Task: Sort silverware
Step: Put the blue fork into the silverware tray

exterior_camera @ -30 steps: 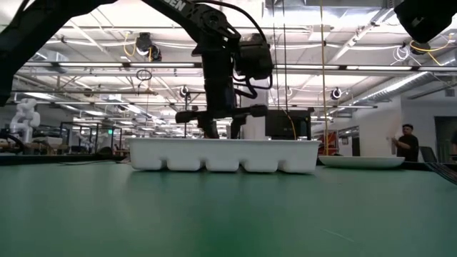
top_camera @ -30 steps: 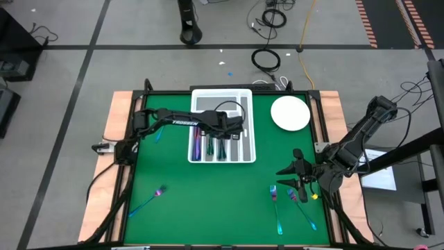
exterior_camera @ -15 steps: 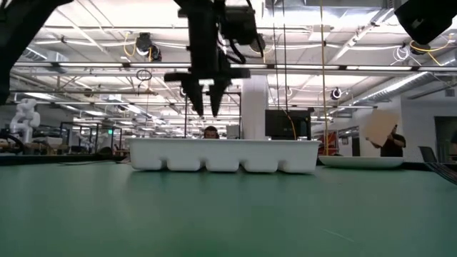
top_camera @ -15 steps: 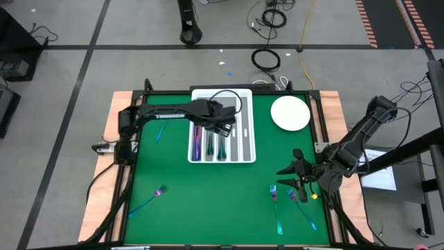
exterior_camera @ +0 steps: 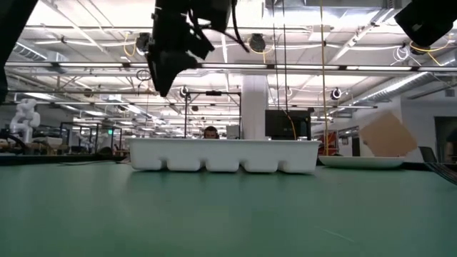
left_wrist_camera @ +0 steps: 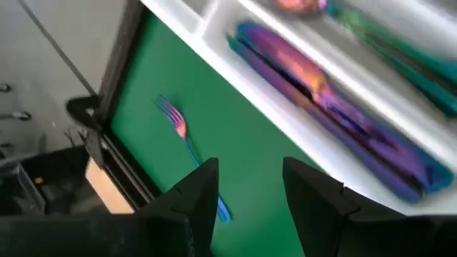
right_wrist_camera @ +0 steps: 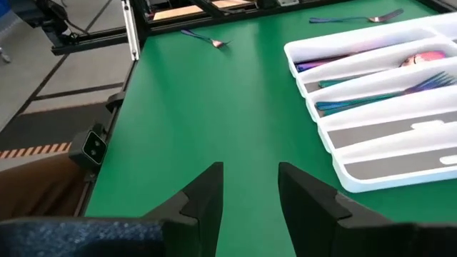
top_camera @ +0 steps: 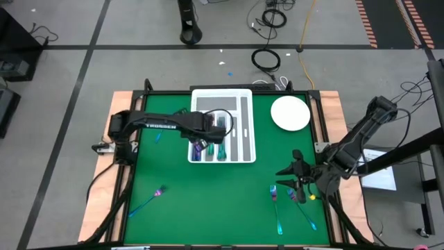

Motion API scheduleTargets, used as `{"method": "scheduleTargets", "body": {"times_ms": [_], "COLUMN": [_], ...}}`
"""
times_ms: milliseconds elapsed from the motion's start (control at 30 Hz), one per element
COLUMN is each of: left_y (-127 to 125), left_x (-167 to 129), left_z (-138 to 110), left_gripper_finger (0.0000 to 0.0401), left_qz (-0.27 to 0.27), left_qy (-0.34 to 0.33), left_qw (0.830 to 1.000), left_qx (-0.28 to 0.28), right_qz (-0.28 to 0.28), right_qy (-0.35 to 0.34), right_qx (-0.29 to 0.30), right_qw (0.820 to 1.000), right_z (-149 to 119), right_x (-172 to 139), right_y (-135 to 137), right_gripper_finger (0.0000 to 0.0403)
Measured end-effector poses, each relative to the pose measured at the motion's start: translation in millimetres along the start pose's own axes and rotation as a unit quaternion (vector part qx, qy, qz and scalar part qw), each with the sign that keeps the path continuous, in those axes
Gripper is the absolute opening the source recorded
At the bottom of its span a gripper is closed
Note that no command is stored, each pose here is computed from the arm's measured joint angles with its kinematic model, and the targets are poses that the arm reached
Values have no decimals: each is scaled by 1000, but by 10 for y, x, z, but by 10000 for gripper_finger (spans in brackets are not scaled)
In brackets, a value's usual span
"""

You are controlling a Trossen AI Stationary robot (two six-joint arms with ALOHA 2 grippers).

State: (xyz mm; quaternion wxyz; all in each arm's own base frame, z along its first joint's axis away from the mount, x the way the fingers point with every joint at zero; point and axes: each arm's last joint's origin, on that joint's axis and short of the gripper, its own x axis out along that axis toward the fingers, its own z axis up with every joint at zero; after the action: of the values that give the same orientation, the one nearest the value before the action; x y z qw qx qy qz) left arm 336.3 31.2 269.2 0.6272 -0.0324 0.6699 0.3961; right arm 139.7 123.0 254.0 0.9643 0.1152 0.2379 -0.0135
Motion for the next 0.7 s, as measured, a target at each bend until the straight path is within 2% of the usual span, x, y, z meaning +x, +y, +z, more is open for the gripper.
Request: {"method": "scheduleTargets", "body": {"times_ms": [167, 267, 367, 533, 633, 700], "left_y": [-66, 45, 356, 746, 910, 933], "left_x": [-9, -81, -145, -55, 85, 204], "left_z": [-59, -126, -241, -504, -634, -676], "left_gripper_finger": [160, 160, 160, 160, 160, 160], "left_qz": [-23, -26, -13, -26, -44, -70], "left_qy": [17, -1, -25, -15, 6, 17], "left_qw": [997, 998, 1000, 993, 987, 983], "left_qx": [66, 63, 7, -111, -157, -168], "right_qz": [-7, -10, -15, -21, -27, -32], "right_qy": [8, 13, 19, 28, 29, 28], "right_qx": [3, 7, 5, -10, -22, -23], "right_qw": [1000, 1000, 1000, 999, 999, 999], "right_z": [-34, -54, -78, -113, -119, -113], "right_x": [47, 74, 101, 146, 171, 186], "right_y": [22, 33, 43, 62, 59, 48], "right_gripper_finger": [125, 125, 125, 125, 125, 125]}}
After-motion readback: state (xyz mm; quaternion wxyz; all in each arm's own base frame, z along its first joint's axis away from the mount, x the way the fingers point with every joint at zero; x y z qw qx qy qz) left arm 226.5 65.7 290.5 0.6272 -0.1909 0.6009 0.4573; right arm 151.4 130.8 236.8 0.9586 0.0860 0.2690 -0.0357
